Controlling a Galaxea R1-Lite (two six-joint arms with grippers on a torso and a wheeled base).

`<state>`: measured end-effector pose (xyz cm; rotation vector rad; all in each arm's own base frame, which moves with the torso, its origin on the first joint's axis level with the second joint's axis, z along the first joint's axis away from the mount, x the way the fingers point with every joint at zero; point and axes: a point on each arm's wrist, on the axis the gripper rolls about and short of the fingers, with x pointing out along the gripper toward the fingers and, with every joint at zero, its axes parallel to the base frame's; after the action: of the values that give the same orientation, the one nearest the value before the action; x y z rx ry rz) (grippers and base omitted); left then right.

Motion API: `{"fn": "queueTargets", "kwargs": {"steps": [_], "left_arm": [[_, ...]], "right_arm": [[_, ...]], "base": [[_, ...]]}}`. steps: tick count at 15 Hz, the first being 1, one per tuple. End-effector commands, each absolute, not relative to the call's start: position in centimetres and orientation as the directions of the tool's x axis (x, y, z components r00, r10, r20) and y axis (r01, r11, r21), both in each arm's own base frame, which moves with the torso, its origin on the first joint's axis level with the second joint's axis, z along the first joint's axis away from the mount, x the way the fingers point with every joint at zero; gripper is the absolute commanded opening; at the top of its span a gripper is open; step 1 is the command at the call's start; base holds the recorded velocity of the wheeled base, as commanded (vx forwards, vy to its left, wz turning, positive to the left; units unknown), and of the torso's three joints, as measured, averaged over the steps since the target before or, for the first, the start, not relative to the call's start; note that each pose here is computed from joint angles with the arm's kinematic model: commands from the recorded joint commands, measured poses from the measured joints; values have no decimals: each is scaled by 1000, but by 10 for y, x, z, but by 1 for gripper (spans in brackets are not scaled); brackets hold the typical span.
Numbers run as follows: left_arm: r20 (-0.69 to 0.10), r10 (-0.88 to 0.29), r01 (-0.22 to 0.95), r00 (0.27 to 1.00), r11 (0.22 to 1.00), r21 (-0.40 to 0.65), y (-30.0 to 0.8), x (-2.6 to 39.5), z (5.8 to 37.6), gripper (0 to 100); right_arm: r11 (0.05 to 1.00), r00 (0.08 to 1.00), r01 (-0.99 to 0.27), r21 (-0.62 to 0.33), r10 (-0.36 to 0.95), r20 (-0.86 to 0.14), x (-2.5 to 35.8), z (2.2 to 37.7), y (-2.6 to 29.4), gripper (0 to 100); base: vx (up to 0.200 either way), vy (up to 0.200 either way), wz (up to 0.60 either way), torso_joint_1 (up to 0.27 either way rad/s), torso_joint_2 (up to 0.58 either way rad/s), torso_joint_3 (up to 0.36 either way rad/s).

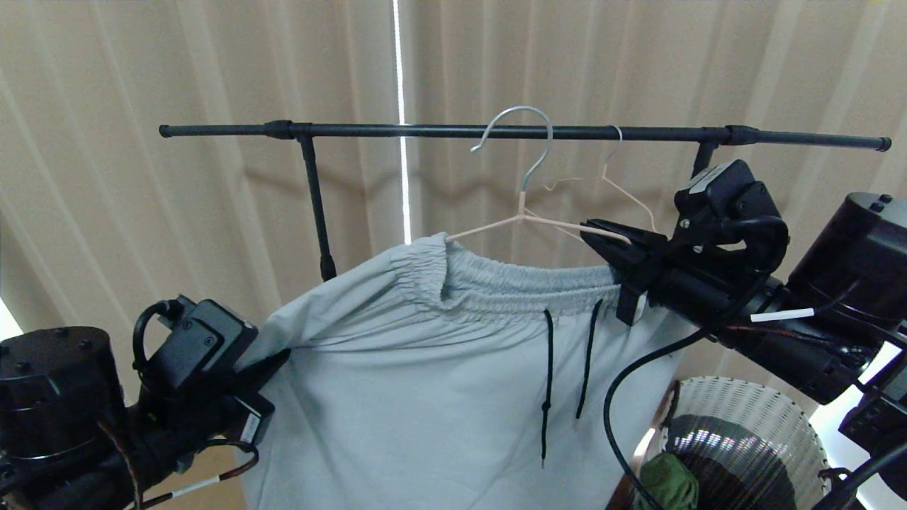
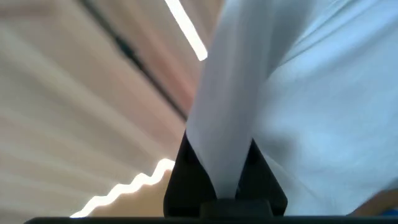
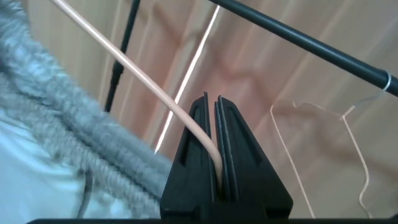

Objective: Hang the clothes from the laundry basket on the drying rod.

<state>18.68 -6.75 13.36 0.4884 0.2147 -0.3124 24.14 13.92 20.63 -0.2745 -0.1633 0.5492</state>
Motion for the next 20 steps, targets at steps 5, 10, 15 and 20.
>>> {"fn": "queueTargets", "kwargs": {"steps": [5, 10, 15, 20], "left_arm": [[-249, -179, 274, 952, 861, 429, -53, 185, 139, 0], [-222, -232, 308, 947, 850, 428, -60, 175, 144, 100], [-173, -295, 341, 940, 842, 418, -66, 160, 153, 100], [-158, -303, 338, 940, 888, 312, -55, 131, 187, 100]], "right_arm": [[823, 850, -481, -301, 522, 70, 245, 204, 137, 0], [824, 848, -479, -303, 523, 81, 244, 207, 137, 0], [833, 863, -461, -306, 501, 66, 244, 204, 133, 0], [864, 912, -391, -317, 411, -6, 251, 196, 114, 0]], "base": [[0, 0, 0, 0, 0, 0], [0, 0, 0, 0, 0, 0], [0, 0, 0, 0, 0, 0], [0, 0, 0, 0, 0, 0]]}}
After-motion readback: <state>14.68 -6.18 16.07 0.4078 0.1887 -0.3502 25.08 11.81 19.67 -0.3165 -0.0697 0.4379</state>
